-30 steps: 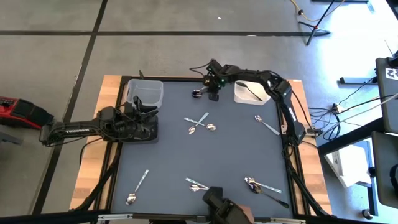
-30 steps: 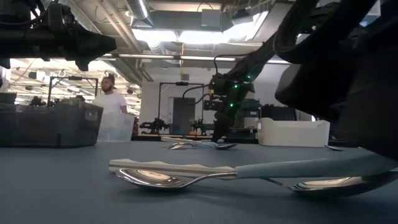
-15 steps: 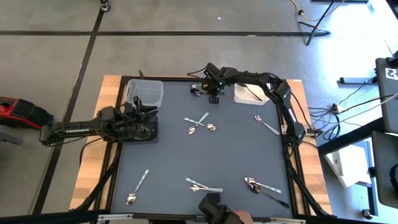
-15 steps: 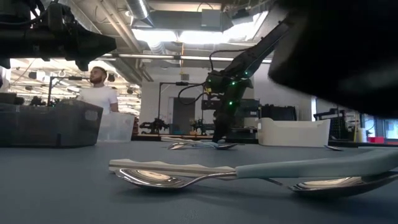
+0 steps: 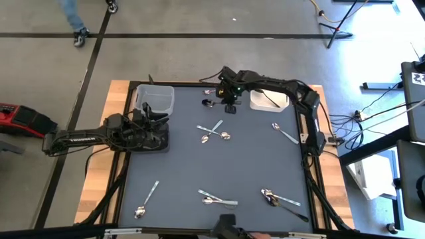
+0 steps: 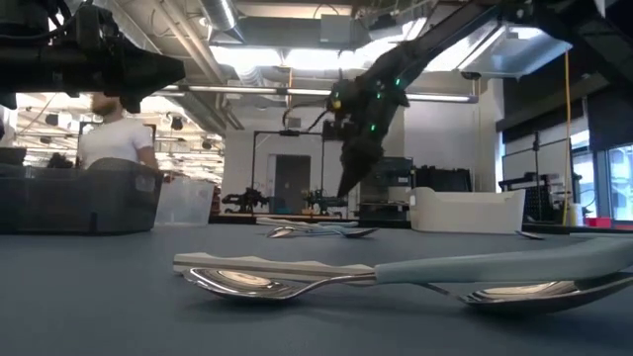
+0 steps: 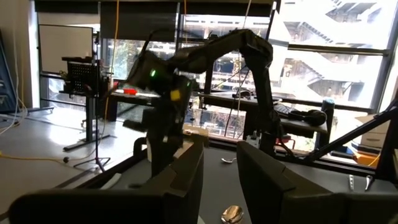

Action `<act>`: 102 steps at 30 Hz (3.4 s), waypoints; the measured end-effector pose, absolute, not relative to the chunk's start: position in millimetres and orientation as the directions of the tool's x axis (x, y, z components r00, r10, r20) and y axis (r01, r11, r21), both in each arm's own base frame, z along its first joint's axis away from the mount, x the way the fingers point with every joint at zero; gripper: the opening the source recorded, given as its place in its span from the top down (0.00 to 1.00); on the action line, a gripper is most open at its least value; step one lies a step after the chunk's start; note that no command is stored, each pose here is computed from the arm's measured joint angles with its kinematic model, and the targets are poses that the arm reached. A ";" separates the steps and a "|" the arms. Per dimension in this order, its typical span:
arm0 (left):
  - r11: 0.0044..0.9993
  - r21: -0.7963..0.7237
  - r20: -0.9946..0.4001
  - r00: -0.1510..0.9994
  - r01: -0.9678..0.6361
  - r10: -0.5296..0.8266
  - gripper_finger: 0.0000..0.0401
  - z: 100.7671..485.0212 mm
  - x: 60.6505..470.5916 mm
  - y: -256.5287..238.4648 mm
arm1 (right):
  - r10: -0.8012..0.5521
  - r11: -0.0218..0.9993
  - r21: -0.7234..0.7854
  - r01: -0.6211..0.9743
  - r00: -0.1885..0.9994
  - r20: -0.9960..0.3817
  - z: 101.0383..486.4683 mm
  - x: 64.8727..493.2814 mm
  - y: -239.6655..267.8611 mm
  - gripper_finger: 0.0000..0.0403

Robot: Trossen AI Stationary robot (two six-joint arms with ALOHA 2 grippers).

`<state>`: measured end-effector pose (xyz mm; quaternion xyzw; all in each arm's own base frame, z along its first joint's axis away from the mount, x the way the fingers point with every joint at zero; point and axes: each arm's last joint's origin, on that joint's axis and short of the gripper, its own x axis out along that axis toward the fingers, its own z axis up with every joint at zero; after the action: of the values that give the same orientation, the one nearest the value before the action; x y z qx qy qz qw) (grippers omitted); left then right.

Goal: Sort silverware by color (type)
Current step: Put the black spoon into the white bin

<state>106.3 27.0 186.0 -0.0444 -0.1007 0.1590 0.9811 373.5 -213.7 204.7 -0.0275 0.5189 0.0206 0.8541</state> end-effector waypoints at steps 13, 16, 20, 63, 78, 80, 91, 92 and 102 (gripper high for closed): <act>0.946 -0.126 0.176 0.932 -0.298 0.317 0.77 185.2 106.5 26.9 | -0.090 0.995 -0.093 0.018 0.492 -0.866 293.2 329.1 -189.5 1.00; 0.949 -0.142 0.175 0.937 -0.281 0.303 0.77 185.1 106.6 26.5 | -0.119 0.993 -0.110 0.048 0.486 -0.866 312.5 313.8 -181.5 1.00; 0.953 -0.140 0.175 0.940 -0.270 0.292 0.77 185.1 106.7 26.2 | -0.181 0.984 -0.159 0.085 0.474 -0.862 320.9 286.6 -170.2 1.00; 0.951 -0.135 0.182 0.936 -0.278 0.300 0.77 185.9 106.5 26.5 | -0.448 0.771 -0.151 0.619 0.358 -0.819 204.8 146.5 -205.4 0.72; 0.950 -0.137 0.206 0.930 -0.280 0.303 0.77 188.1 106.0 26.5 | -0.190 0.896 0.055 0.441 0.492 -0.850 274.1 179.1 -125.3 0.55; 0.951 -0.136 0.215 0.929 -0.278 0.302 0.77 189.1 105.8 26.4 | -0.165 0.911 0.068 0.408 0.509 -0.845 277.6 186.2 -106.8 0.55; 0.969 -0.126 0.258 0.936 -0.215 0.241 0.77 193.2 105.4 24.4 | 0.013 0.944 0.176 0.280 0.502 -0.865 278.0 209.0 -2.0 0.55; 0.971 -0.124 0.266 0.936 -0.203 0.229 0.77 194.0 105.2 24.1 | 0.020 0.946 0.178 0.271 0.501 -0.865 277.9 208.8 7.3 0.55; 0.999 -0.049 0.368 0.929 -0.011 0.028 0.77 204.1 102.6 17.7 | 0.010 0.970 0.140 0.201 0.538 -0.843 277.1 191.9 87.6 0.55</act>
<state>102.6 17.7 204.1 -0.0232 -0.1875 0.0101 0.9819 191.9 87.6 277.1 0.1105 0.4775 -0.0548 0.8699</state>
